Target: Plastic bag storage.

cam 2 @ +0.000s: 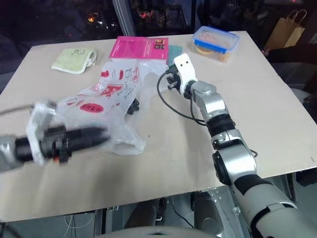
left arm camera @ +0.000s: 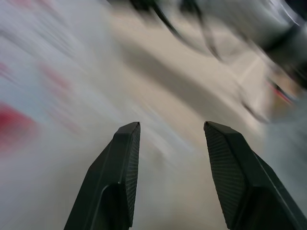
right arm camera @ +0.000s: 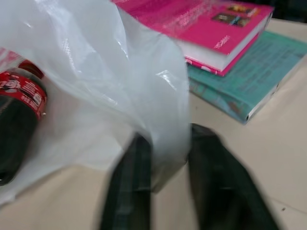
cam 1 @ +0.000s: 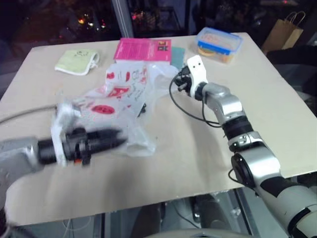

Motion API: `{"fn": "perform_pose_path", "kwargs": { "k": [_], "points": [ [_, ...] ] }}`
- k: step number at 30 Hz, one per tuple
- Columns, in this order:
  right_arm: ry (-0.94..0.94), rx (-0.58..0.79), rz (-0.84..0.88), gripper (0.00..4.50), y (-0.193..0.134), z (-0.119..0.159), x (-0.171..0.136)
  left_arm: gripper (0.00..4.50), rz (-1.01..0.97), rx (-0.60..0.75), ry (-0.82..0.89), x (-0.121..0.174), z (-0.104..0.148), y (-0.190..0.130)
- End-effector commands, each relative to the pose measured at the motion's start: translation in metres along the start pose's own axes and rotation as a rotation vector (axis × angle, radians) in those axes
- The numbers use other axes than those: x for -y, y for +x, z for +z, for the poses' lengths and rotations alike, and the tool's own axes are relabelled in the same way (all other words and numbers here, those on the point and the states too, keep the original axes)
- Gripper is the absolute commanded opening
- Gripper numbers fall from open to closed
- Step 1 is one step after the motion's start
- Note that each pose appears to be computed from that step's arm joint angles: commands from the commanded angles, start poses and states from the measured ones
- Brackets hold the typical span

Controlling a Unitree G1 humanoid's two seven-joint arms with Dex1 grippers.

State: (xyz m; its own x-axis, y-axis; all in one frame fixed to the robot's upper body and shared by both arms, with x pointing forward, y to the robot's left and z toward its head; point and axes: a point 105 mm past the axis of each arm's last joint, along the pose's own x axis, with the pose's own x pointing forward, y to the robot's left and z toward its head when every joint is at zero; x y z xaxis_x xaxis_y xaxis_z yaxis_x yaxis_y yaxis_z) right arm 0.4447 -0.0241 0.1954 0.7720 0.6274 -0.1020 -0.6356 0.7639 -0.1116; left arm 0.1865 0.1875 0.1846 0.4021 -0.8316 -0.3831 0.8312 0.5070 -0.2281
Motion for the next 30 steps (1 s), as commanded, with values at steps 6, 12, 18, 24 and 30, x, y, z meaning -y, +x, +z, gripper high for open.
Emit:
{"fn": "perform_pose_path", "kwargs": {
  "k": [6, 12, 18, 24, 30],
  "points": [
    [-0.04, 0.057, -0.007, 0.0, -0.004, 0.023, 0.003, 2.7, 0.096, 0.052, 0.095, -0.007, -0.016, 0.045],
    [-0.051, 0.046, -0.022, 0.0, -0.012, 0.022, 0.007, 4.21, 0.202, 0.094, 0.143, -0.023, -0.007, 0.085],
    [-0.052, 0.029, -0.03, 0.0, -0.018, 0.018, 0.01, 4.21, 0.329, 0.054, 0.121, -0.05, -0.01, 0.12],
    [-0.035, 0.024, -0.048, 0.0, -0.021, 0.015, 0.014, 2.02, 0.28, 0.254, 0.011, -0.047, 0.018, 0.125],
    [0.055, 0.136, -0.006, 0.0, -0.03, 0.053, 0.022, 0.02, 0.009, 0.642, -0.211, -0.037, 0.091, 0.048]
  ]
}}
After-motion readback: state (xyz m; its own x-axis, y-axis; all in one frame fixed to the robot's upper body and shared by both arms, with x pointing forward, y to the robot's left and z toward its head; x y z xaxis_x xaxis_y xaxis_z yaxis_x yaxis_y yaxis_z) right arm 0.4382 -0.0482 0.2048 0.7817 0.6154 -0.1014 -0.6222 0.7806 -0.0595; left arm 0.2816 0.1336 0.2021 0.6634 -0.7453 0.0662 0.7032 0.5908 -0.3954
